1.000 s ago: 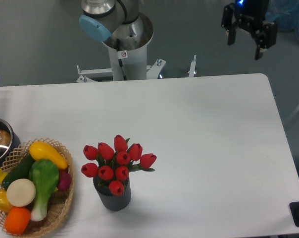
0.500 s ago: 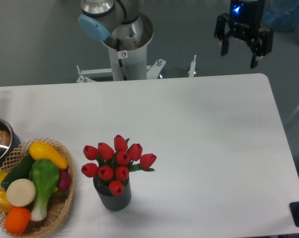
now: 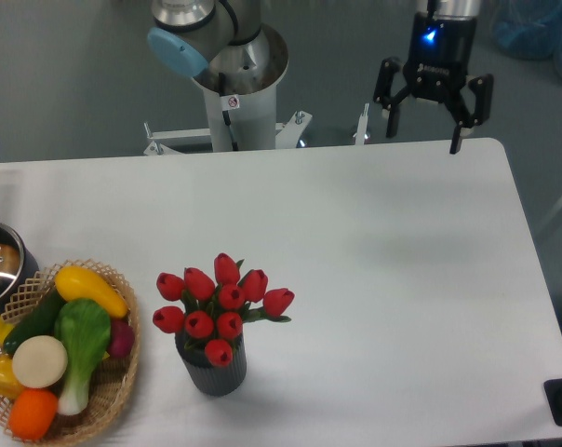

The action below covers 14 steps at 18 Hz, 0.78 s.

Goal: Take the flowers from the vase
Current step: 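Move the open gripper down toward the red tulips in the black vase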

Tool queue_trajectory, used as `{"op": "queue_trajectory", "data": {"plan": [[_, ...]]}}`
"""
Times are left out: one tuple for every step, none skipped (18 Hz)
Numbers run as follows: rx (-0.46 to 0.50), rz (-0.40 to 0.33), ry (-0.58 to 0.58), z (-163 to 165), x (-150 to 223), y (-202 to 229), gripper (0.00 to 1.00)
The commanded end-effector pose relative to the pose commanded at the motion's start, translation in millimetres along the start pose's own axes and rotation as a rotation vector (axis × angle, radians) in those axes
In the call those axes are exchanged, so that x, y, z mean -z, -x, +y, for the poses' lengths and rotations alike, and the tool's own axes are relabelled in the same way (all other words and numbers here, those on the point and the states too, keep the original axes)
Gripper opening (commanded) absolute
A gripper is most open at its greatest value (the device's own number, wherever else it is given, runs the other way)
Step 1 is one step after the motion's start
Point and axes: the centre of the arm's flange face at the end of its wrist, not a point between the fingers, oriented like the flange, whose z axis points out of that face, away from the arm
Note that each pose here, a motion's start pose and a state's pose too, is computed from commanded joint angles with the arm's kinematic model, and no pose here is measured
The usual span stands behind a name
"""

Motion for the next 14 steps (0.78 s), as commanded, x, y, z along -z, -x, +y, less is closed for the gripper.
{"op": "queue_trajectory", "data": {"plan": [[0.008,0.015,-0.054,-3,-2,-2,1.0],[0.018,0.033,-0.105,-4,-5,-5,1.0],[0.025,0.053,-0.156,-4,-10,-6,1.0],[0.036,0.072,-0.205,-5,-15,-5,1.0],[0.043,0.087,-0.243,-5,-19,-5,1.0],[0.051,0.103,-0.269,-4,-24,-5,1.0],[0.064,0.136,-0.295,-3,-37,-11,1.0],[0.067,0.168,-0.305,-4,-49,-21,1.0],[0.067,0.19,-0.306,-4,-59,-27,1.0],[0.071,0.209,-0.307,-4,-67,-30,1.0],[0.067,0.218,-0.308,-7,-70,-33,1.0],[0.066,0.229,-0.313,-9,-74,-35,1.0],[0.066,0.246,-0.319,-10,-82,-37,1.0],[0.066,0.262,-0.331,-12,-89,-40,1.0]]}}
